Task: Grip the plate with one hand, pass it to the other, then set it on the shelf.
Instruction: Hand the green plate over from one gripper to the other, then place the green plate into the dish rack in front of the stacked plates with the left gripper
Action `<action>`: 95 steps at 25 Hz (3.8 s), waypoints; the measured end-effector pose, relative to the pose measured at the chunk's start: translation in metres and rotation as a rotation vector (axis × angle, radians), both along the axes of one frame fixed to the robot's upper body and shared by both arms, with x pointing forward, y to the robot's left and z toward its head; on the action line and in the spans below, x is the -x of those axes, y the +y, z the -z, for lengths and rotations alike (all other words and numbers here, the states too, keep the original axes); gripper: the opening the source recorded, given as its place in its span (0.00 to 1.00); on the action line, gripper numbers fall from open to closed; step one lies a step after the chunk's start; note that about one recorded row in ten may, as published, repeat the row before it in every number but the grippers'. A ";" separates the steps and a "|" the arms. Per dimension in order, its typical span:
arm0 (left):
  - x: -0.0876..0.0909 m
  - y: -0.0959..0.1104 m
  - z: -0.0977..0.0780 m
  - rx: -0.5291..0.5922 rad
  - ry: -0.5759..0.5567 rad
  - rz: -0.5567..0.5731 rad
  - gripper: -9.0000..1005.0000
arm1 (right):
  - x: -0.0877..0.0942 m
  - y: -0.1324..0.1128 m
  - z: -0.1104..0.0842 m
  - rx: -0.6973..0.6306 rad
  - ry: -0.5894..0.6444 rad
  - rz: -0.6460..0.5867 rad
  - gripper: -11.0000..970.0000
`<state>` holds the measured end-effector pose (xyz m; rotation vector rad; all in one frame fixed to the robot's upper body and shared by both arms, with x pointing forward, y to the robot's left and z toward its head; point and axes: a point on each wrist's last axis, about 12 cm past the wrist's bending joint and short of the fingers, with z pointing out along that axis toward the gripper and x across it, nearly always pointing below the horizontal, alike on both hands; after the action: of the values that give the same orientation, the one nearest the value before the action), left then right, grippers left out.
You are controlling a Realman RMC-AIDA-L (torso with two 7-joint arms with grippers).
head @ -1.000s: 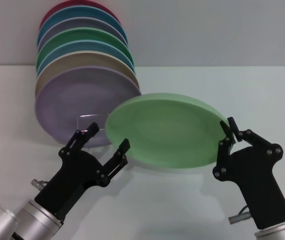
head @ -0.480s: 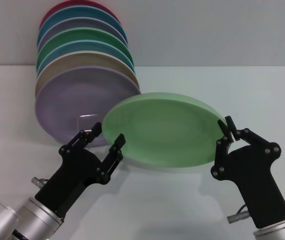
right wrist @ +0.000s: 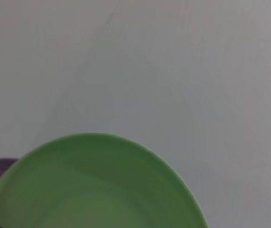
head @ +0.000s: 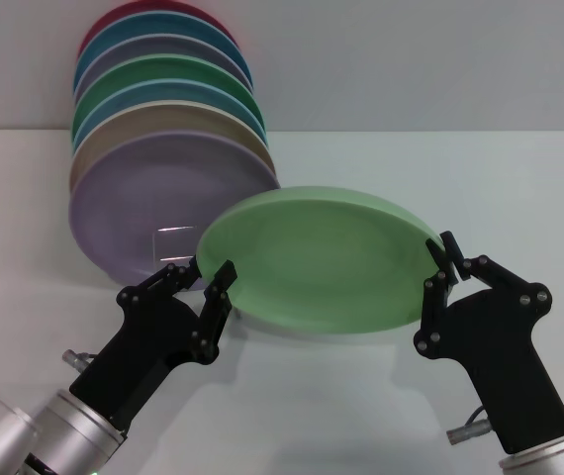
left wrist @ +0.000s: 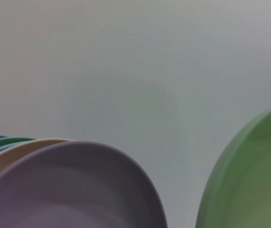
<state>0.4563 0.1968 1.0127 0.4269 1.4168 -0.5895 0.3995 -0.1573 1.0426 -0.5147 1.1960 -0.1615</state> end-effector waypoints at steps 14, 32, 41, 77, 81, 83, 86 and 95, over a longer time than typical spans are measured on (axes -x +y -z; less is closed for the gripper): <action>-0.001 0.000 -0.001 0.000 -0.003 0.002 0.25 | 0.000 0.000 0.001 0.003 0.002 -0.001 0.06; -0.003 0.001 -0.001 -0.003 -0.008 -0.002 0.15 | 0.000 0.000 0.001 0.004 0.002 -0.001 0.06; -0.003 0.001 -0.001 -0.025 -0.026 -0.006 0.08 | -0.001 0.000 0.001 0.004 0.000 -0.002 0.07; 0.013 0.037 -0.019 0.078 -0.198 -0.200 0.05 | 0.013 -0.002 0.002 0.018 -0.038 -0.063 0.43; 0.017 0.045 -0.024 0.101 -0.253 -0.228 0.05 | 0.007 -0.002 0.006 0.037 -0.016 -0.082 0.43; 0.017 0.045 -0.024 0.101 -0.253 -0.228 0.05 | 0.005 -0.002 0.007 0.043 -0.014 -0.086 0.43; 0.013 0.049 -0.025 0.080 -0.272 -0.250 0.05 | -0.002 -0.006 0.011 0.067 -0.004 -0.090 0.43; 0.000 0.061 -0.025 0.002 -0.282 -0.280 0.05 | -0.014 -0.013 0.013 0.041 0.005 -0.095 0.43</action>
<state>0.4563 0.2577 1.0372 0.2898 1.1782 -0.2905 0.4139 -0.1704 1.0297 -0.6071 1.1729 -0.1041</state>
